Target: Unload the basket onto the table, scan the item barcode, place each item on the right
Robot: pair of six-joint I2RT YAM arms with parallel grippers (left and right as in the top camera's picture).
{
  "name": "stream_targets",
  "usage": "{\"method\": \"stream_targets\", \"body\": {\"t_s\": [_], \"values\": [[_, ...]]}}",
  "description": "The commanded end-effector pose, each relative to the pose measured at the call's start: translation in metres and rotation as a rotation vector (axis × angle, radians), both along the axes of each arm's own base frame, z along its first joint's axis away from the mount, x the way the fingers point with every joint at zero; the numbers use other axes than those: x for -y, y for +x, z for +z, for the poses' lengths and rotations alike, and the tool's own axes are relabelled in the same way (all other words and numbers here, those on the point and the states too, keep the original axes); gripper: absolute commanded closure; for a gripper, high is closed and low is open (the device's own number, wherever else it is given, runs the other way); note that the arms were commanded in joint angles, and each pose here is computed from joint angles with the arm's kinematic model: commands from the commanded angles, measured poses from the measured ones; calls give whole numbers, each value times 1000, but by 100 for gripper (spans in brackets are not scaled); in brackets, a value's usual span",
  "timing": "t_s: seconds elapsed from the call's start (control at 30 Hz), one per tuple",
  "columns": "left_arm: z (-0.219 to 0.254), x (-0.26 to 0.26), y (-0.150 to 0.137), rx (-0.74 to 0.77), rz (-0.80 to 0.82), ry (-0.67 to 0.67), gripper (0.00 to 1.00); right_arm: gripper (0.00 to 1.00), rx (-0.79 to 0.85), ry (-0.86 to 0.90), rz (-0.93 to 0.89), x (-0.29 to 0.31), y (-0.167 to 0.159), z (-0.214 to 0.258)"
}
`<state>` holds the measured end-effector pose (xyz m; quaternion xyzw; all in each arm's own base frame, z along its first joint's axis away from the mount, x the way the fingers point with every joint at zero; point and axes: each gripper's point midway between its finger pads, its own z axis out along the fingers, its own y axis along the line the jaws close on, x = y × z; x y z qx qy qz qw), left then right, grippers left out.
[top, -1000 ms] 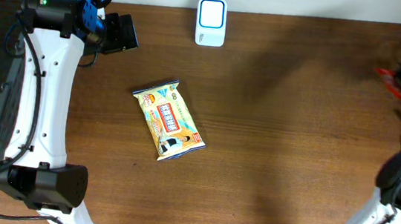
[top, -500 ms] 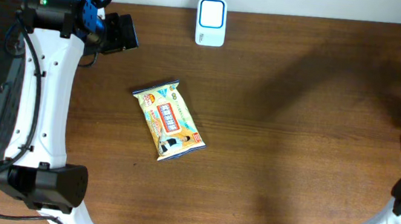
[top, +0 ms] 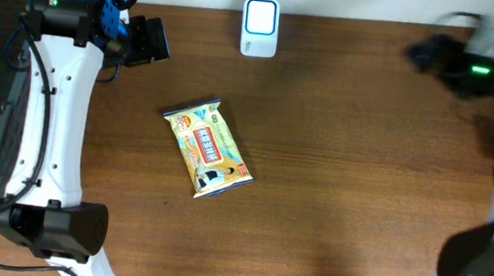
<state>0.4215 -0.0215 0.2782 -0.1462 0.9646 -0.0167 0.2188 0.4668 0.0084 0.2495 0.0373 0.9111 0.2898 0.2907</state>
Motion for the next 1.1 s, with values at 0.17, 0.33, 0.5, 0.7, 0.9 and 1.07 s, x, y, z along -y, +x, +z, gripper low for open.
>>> {"method": "stream_targets", "body": {"t_s": [0.17, 0.33, 0.5, 0.7, 0.9, 1.07], "values": [[-1, -2, 0, 0, 13, 6, 1, 4, -293, -79, 482, -211, -28, -158], [-1, -2, 0, 0, 13, 6, 1, 16, -391, -108, 615, -266, -63, -210], [-1, -2, 0, 0, 13, 6, 1, 33, -433, -96, 647, -287, -84, -214], [-1, -2, 0, 0, 13, 6, 1, 34, -568, -86, 574, -281, -113, -252], [-1, -2, 0, 0, 13, 6, 1, 80, -616, -44, 560, -285, -124, -258], [-1, -2, 1, -1, 13, 6, 1, 96, -599, -77, 547, -281, -120, -258]]}}
